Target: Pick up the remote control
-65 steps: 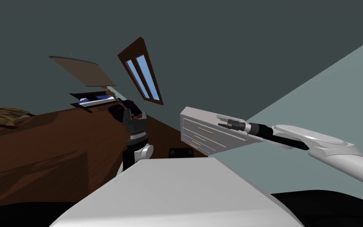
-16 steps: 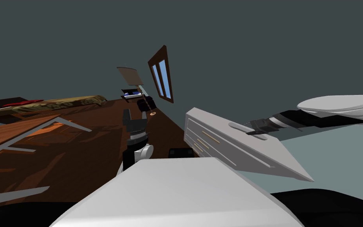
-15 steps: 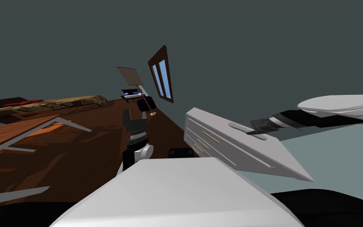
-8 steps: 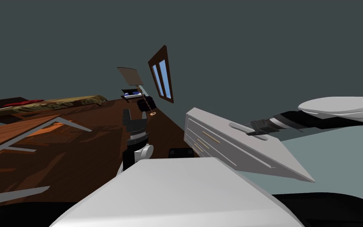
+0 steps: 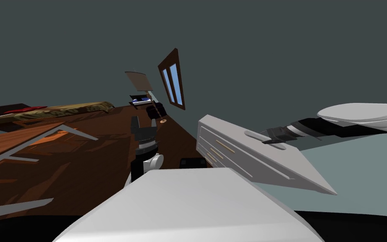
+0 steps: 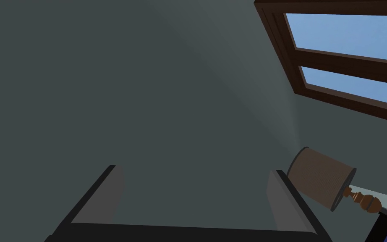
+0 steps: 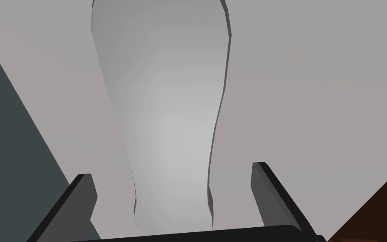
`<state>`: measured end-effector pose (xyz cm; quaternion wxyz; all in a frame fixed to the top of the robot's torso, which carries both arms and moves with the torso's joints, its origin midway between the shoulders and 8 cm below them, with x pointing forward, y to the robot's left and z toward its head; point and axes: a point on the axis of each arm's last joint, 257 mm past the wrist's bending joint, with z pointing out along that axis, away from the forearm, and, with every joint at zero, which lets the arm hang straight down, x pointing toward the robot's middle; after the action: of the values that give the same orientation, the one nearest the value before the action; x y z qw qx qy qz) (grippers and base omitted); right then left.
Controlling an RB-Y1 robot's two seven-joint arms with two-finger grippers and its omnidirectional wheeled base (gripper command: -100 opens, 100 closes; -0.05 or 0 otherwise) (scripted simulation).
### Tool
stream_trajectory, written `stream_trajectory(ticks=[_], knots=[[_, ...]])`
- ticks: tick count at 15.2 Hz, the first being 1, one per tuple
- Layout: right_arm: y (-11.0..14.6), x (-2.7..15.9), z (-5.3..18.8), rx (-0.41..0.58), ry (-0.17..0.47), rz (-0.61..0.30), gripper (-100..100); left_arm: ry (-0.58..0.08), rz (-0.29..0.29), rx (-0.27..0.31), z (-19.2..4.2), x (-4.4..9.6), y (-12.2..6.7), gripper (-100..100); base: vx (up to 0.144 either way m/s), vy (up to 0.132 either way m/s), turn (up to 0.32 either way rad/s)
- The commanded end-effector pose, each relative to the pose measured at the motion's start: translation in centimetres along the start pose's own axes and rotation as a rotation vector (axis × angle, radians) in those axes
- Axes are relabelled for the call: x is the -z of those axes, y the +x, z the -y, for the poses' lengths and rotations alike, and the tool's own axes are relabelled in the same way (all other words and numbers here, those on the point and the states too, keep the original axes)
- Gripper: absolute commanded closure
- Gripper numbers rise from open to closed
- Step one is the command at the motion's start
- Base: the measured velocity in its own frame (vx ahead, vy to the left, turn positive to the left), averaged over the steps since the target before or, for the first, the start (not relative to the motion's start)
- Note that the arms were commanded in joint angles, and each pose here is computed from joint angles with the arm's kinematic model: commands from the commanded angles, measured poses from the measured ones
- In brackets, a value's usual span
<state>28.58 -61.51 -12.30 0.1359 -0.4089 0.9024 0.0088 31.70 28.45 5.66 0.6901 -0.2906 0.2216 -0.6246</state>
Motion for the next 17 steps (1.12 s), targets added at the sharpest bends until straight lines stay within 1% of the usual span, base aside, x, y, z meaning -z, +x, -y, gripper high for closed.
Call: stream_trajectory(ticks=[1,2,3,4,5,6,7,9,10,11,12,13,14,15,17], knots=[[-0.3,0.0,0.1,-0.001,0.003,0.012,-100,0.000,0.000,0.000,0.0,0.0,0.0,0,0.000,0.000,0.000],[0.3,-0.6,-0.3,-0.007,-0.009,0.001,-100,0.000,0.000,0.000,0.0,0.0,0.0,0,0.000,0.000,0.000],[0.4,-0.6,-0.4,-0.009,-0.011,-0.001,-100,0.000,0.000,0.000,0.0,0.0,0.0,0,0.003,0.006,0.005],[-0.3,-0.3,0.0,0.001,0.001,0.012,-100,0.000,0.000,0.000,0.0,0.0,0.0,0,0.003,0.006,-0.001],[-0.3,-0.3,0.0,0.001,0.001,0.012,-100,0.000,0.000,0.000,0.0,0.0,0.0,0,0.000,0.000,0.000],[0.7,-1.2,-0.6,-0.010,-0.019,-0.007,-100,0.000,0.000,0.000,0.0,0.0,0.0,0,0.003,0.005,0.007],[1.0,-1.5,-1.0,-0.022,-0.031,-0.007,-100,0.000,0.000,0.000,0.0,0.0,0.0,0,0.003,0.006,0.004],[-0.4,-0.7,0.0,0.003,-0.001,0.013,-100,0.000,0.000,0.000,0.0,0.0,0.0,0,0.001,0.003,-0.001],[0.4,-1.5,-0.5,-0.004,-0.020,-0.004,-100,0.000,0.000,0.000,0.0,0.0,0.0,0,0.000,0.000,0.000],[-0.5,-1.1,0.0,0.007,-0.004,0.013,-100,0.000,0.000,0.000,0.0,0.0,0.0,0,0.004,0.006,0.005],[0.1,-2.0,-0.4,0.003,-0.022,-0.003,-100,0.000,0.000,0.000,0.0,0.0,0.0,0,0.006,0.007,0.006],[-0.8,-1.6,0.1,0.014,-0.008,0.012,-100,0.000,0.000,0.000,0.0,0.0,0.0,0,0.005,0.008,0.003],[-0.3,-1.6,-0.1,0.007,-0.013,0.006,-100,0.000,0.000,0.000,0.0,0.0,0.0,0,0.000,0.000,0.000],[-0.4,-1.6,-0.1,0.007,-0.013,0.006,100,0.000,0.000,0.000,0.0,0.0,0.0,0,0.000,0.000,0.000],[-0.4,-1.6,-0.1,0.006,-0.012,0.007,100,0.000,0.000,0.000,0.0,0.0,0.0,0,0.000,0.000,0.000]])
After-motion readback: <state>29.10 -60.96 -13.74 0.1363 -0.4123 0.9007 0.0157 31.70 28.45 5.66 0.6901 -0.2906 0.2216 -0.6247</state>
